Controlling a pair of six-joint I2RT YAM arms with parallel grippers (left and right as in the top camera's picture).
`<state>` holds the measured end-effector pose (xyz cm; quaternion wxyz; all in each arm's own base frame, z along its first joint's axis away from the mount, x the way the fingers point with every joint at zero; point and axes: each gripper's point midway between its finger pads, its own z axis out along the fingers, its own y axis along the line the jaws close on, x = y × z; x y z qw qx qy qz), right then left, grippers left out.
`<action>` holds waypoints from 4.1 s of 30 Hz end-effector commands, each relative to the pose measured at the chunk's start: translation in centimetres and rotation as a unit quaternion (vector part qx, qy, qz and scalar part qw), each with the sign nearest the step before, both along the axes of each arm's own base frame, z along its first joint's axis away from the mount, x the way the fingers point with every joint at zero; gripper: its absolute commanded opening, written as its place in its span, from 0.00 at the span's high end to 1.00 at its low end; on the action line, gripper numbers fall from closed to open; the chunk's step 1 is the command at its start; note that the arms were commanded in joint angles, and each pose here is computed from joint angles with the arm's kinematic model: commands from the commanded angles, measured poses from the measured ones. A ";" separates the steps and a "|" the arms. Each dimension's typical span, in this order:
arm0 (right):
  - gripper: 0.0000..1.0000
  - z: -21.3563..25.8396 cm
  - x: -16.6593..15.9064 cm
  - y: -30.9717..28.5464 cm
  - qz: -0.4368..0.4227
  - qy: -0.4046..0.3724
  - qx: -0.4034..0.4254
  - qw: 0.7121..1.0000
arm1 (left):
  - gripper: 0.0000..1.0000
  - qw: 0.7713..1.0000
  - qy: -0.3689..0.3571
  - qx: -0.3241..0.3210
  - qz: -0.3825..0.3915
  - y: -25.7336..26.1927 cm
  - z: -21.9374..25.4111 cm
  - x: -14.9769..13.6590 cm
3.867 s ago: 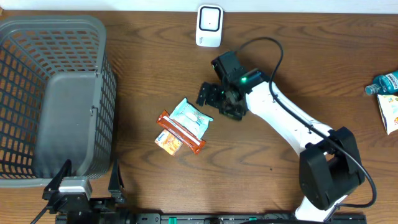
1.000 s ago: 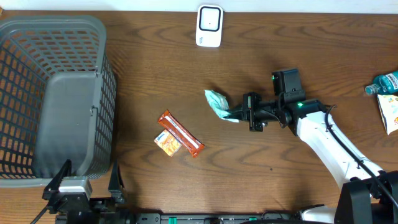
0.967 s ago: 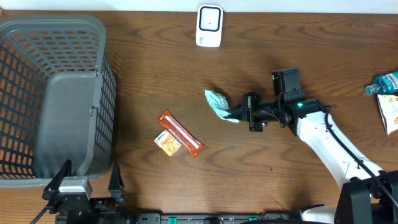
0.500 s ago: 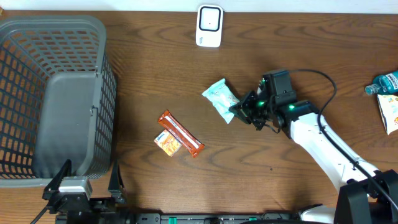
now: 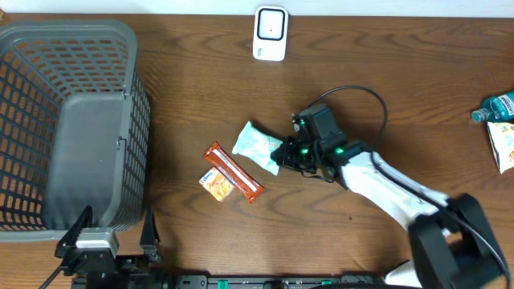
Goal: Scan the item barcode
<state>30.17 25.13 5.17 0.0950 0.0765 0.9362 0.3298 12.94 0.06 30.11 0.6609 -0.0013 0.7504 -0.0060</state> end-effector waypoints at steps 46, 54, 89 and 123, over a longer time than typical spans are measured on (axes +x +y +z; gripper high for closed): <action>0.14 6.2 -3.8 3.7 0.343 -0.346 -0.147 0.861 | 0.02 1.000 -0.006 -0.003 0.003 0.1 0.3 -0.2; 0.27 2.1 -0.4 1.6 0.350 -0.385 -0.377 0.766 | 0.02 1.000 -0.006 -0.003 0.002 0.1 0.3 -0.2; 0.38 -1.2 -5.5 7.3 0.374 -0.345 -0.356 0.784 | 0.02 1.000 -0.006 -0.003 0.003 0.1 0.3 -0.2; 0.33 -3.6 -3.1 4.8 0.341 -0.306 -0.386 0.800 | 0.02 1.000 -0.006 -0.003 0.003 0.1 0.3 -0.2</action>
